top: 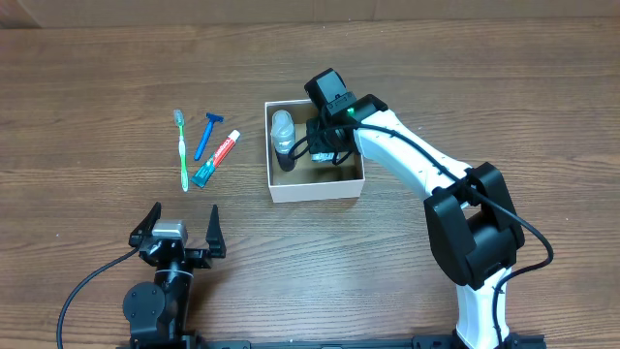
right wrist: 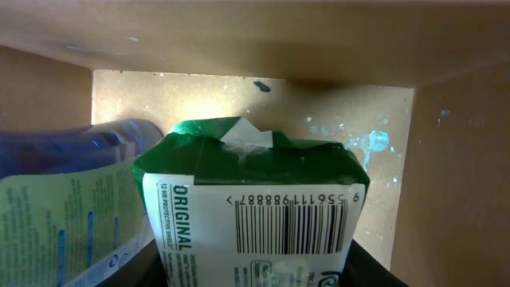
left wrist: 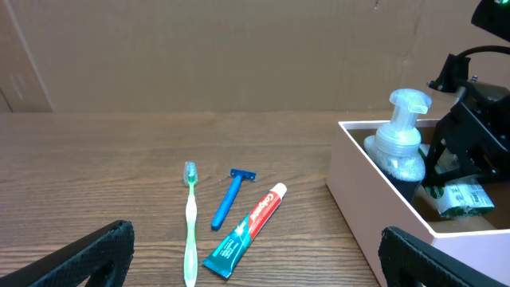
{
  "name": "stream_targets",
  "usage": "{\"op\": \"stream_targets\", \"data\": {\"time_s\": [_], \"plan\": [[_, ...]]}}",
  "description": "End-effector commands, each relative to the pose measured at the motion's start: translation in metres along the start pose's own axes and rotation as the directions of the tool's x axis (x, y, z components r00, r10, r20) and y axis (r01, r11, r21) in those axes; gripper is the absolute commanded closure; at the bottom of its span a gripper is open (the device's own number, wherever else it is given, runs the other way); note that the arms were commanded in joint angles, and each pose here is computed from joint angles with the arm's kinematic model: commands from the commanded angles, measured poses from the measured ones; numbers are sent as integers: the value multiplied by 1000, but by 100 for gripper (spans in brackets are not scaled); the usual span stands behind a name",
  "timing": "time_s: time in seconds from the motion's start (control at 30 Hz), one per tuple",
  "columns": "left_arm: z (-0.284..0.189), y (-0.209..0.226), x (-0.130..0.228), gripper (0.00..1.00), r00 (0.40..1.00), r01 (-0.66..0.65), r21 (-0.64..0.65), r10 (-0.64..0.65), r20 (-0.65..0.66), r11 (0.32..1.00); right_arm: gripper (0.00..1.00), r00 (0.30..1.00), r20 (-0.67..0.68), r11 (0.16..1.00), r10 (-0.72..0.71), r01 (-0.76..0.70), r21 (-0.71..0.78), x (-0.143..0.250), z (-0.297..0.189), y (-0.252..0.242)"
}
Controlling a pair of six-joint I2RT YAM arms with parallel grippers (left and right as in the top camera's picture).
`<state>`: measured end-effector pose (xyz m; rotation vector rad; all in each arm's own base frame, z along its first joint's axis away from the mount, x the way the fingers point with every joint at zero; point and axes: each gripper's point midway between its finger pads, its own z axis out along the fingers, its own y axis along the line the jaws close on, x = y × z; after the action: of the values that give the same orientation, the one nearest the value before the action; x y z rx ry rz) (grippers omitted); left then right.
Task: Pack container
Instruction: 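Carry the soap bar with right gripper into the box and release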
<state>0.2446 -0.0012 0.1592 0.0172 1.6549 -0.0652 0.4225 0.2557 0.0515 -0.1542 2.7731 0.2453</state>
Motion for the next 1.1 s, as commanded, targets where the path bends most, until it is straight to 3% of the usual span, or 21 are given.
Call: {"op": "stream_targets", "data": {"time_s": [0.0,0.87,1.07], "plan": [[0,4,0,0,1000,-16,-18,16,5,1000,55,1000,17,1000,9,-9,9,-4,1,-7],[0,4,0,0,1000,-16,-18,16,5,1000,39,1000,19,1000,-14,14,-5,0,12,-7],[0,4,0,0,1000,-16,-18,16,5,1000,40,999,31,1000,-14,14,-10,-4,10,-5]]}}
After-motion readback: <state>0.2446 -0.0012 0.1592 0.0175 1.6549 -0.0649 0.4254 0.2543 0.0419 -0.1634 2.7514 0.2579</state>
